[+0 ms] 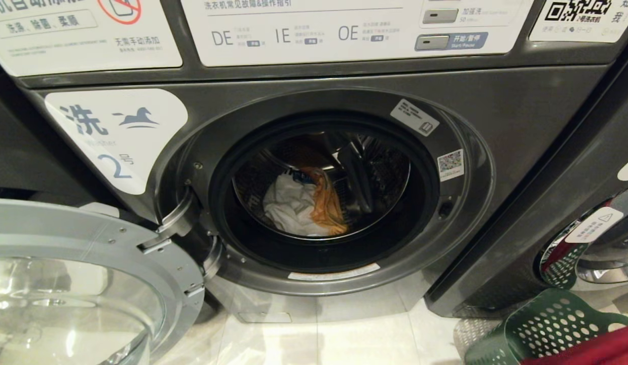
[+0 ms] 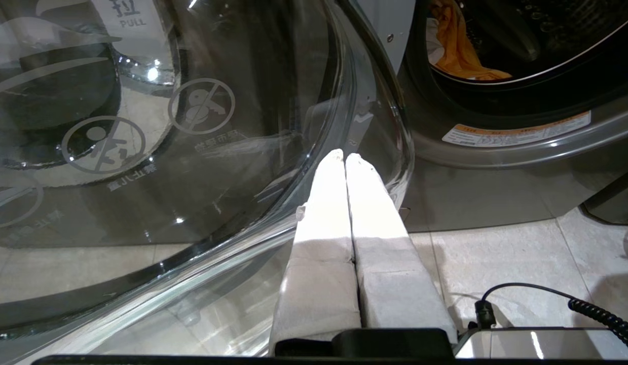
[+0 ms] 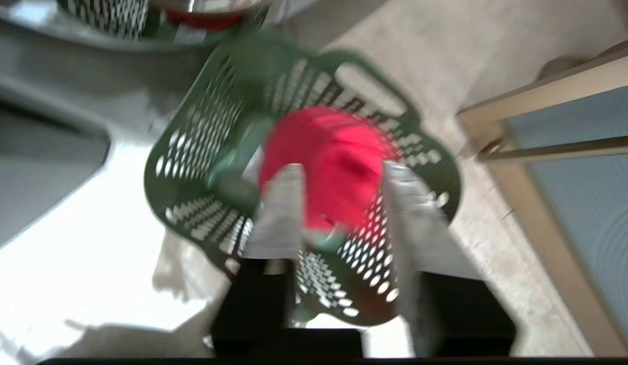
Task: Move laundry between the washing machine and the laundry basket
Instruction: Pick a cloth and place it into the basket
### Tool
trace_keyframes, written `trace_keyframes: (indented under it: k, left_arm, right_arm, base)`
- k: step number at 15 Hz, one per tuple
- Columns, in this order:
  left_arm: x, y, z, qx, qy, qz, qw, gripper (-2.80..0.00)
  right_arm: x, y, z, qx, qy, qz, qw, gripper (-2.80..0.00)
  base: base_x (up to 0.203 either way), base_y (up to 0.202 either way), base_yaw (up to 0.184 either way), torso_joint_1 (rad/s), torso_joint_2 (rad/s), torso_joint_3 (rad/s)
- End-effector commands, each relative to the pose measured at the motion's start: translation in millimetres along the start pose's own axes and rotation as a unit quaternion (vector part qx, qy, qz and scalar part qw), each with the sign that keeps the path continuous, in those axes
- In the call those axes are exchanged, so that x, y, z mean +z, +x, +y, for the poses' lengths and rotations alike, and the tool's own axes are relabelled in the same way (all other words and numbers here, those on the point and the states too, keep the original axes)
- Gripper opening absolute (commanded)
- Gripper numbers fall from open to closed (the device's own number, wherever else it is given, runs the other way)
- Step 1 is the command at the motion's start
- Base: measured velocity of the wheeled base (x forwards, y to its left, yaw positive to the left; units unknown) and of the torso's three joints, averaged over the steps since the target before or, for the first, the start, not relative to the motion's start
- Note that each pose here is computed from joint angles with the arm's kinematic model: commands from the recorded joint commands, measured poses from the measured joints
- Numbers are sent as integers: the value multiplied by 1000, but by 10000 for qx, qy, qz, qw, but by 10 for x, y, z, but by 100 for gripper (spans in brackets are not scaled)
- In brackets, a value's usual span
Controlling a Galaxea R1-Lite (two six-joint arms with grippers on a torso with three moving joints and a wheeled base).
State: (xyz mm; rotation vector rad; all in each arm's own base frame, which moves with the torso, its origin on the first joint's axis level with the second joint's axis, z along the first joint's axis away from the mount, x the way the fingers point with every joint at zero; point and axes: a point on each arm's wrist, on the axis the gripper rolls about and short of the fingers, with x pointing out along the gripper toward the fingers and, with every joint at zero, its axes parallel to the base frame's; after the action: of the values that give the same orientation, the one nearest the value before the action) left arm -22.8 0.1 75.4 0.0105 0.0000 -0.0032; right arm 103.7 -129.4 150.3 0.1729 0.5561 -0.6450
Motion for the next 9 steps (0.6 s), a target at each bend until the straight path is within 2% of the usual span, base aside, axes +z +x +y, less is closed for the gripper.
trace_keyframes:
  k: [1, 2, 4, 5, 6, 8, 9]
  left_arm:
    - [-1, -1, 0, 5, 1, -3, 10000, -280]
    - [0, -1, 0, 1, 1, -8, 10000, -280]
    - [-1, -1, 0, 1, 1, 0, 10000, -280]
    - [-1, -1, 0, 1, 1, 0, 10000, -280]
    - [-1, -1, 0, 1, 1, -1, 10000, -280]
    - [-1, -1, 0, 1, 1, -1, 10000, -280]
    - [0, -1, 0, 1, 1, -8, 10000, -280]
  right_arm:
    - [-52, 175, 10, 162, 5, 382, 9991, 0]
    - [-39, 225, -1, 154, 8, 434, 9989, 0]
    - [76, 244, -23, 98, -66, 69, 9999, 0]
    - [159, 194, -15, 194, -188, -320, 9991, 0]
    - [216, 144, 25, 636, -408, -638, 9951, 0]
    - [264, -43, 217, 1654, -1158, -1224, 9717, 0]
    - [231, -106, 375, 2105, -1445, -1316, 9579, 0]
  base:
    - [0, 0, 0, 0, 0, 0]
    - [0, 0, 0, 0, 0, 0]
    - [0, 0, 0, 0, 0, 0]
    - [0, 0, 0, 0, 0, 0]
    - [0, 0, 0, 0, 0, 0]
    - [0, 0, 0, 0, 0, 0]
    - [0, 0, 0, 0, 0, 0]
